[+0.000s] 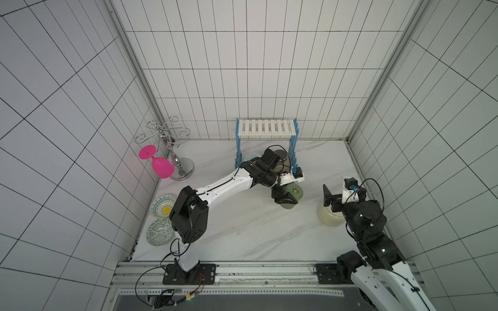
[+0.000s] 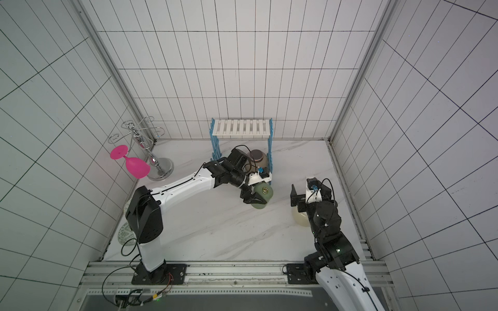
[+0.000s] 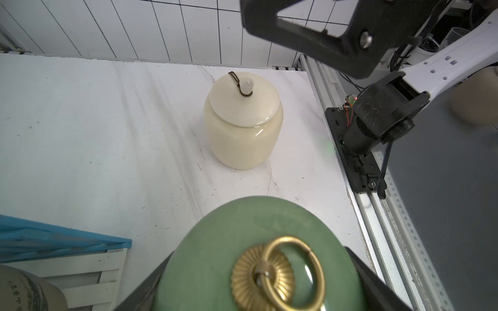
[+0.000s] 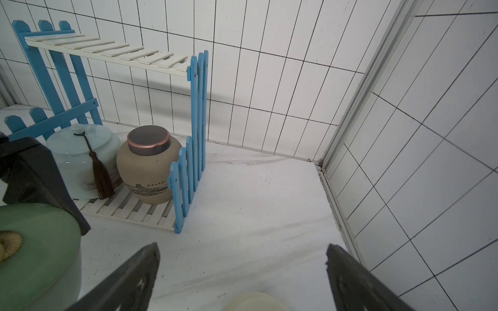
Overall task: Remove the tea canisters from the shelf
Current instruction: Place the tea canister at the center of the board.
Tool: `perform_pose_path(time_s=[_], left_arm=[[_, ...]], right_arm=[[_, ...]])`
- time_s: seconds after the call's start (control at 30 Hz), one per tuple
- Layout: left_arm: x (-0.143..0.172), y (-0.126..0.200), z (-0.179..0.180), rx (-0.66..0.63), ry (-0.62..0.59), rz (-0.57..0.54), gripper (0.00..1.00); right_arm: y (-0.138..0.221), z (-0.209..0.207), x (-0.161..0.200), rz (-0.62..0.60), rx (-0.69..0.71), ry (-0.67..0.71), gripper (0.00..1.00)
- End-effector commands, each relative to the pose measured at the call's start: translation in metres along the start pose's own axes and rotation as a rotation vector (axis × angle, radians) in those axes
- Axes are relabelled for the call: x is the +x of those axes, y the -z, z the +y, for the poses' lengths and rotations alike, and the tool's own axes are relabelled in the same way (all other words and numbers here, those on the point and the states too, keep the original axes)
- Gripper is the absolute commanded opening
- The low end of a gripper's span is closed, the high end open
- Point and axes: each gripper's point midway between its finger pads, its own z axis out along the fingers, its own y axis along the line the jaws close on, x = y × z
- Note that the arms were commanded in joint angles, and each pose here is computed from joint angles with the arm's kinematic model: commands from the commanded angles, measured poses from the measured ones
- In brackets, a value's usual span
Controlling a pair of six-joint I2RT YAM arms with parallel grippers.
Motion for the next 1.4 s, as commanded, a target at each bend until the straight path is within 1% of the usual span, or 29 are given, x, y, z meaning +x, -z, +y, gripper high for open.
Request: perform_pose_path(time_s=[0.0,0.2,0.4,0.57,0.9,1.03,1.37], left_arm=[[-0.023,0.004,0.016,-0.078,-0.063,-0.093,0.4],[-0.011,-0.016,0.033,-0.118,-0.026,-0.138,0.39],[-0.001,-0.035,0.042,-0.162,-0.047,-0.154,0.4],[0.011,-0.053,0.037,-0.153,-0.064,-0.143,0.4],[0.031,-0.078,0.03,-0.121,-0.061,-0.146,0.4],[0.033,-0.083,0.026,-0.108,-0.069,-0.187,0.41],[0.047,-0.097,0.018,-0.074,-0.072,-0.161,0.43]], right_arm=[[-0.003,-0.004,0.008,0.01,0.025,0.004,0.99],[-0.004,-0.003,0.008,0.013,0.022,0.005,0.99],[-0.005,-0.003,0.009,0.016,0.022,0.005,0.99],[-0.005,-0.003,0.009,0.018,0.021,0.006,0.99],[-0.005,-0.004,0.009,0.017,0.024,0.007,0.99],[-0.005,-0.005,0.009,0.016,0.028,0.005,0.99],[-0.004,-0.005,0.009,0.014,0.027,0.004,0.99]])
